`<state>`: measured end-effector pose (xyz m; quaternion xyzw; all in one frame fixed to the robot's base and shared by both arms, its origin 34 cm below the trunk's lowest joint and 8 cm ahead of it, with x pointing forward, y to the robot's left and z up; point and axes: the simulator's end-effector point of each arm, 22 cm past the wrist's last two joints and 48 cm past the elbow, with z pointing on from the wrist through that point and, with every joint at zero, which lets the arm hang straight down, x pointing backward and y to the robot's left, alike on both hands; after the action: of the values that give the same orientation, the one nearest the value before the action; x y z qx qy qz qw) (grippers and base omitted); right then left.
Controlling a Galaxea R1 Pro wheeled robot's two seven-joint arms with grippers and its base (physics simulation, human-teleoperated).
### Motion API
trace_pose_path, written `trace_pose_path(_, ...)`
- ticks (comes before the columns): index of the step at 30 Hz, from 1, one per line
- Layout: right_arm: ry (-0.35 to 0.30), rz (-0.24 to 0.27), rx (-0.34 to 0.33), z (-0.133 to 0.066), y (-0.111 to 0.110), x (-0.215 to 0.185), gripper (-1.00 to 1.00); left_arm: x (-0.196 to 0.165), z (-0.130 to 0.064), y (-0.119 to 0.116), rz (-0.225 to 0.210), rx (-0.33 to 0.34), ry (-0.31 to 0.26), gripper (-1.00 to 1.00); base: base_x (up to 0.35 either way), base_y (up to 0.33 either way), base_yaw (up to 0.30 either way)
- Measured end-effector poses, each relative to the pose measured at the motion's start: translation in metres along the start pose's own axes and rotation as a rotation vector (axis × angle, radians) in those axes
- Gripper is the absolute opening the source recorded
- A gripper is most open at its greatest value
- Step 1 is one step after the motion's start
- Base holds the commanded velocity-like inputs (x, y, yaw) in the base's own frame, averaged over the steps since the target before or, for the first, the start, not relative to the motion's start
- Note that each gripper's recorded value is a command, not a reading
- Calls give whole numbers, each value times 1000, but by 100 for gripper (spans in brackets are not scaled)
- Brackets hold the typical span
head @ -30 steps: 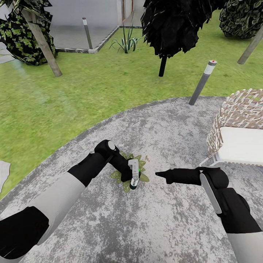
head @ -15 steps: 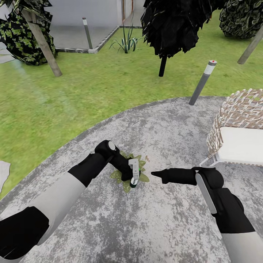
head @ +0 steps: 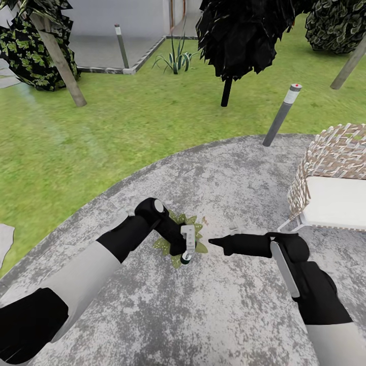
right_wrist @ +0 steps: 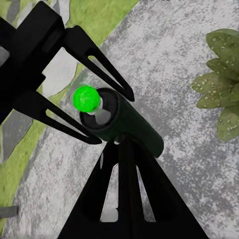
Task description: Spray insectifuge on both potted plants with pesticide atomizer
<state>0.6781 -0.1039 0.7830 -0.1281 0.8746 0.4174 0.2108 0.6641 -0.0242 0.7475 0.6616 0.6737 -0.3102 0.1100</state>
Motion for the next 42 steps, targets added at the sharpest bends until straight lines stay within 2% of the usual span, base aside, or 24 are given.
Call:
trace_pose_path(3,-14,9,-35,10,15,-3,-100,0,0,0,1,0,1,-100,0,0,0)
trace_pose_path(6,-17,11,-41,12,18,-4,-100,1,0,0,0,1,2,-100,0,0,0)
trace_pose_path(27,-17,12,-38,11,16,-4,-100,-2,2,-4,8,7,-4,-100,0,0,0)
trace_pose_path(35,-17,12,-39,11,16,-4,-100,-21,7,-9,28,17,-25,-100,0,0,0)
trace_pose_path(42,-18,10,-38,11,16,-4,-100,-22,9,-11,34,22,-23,-100,0,0,0)
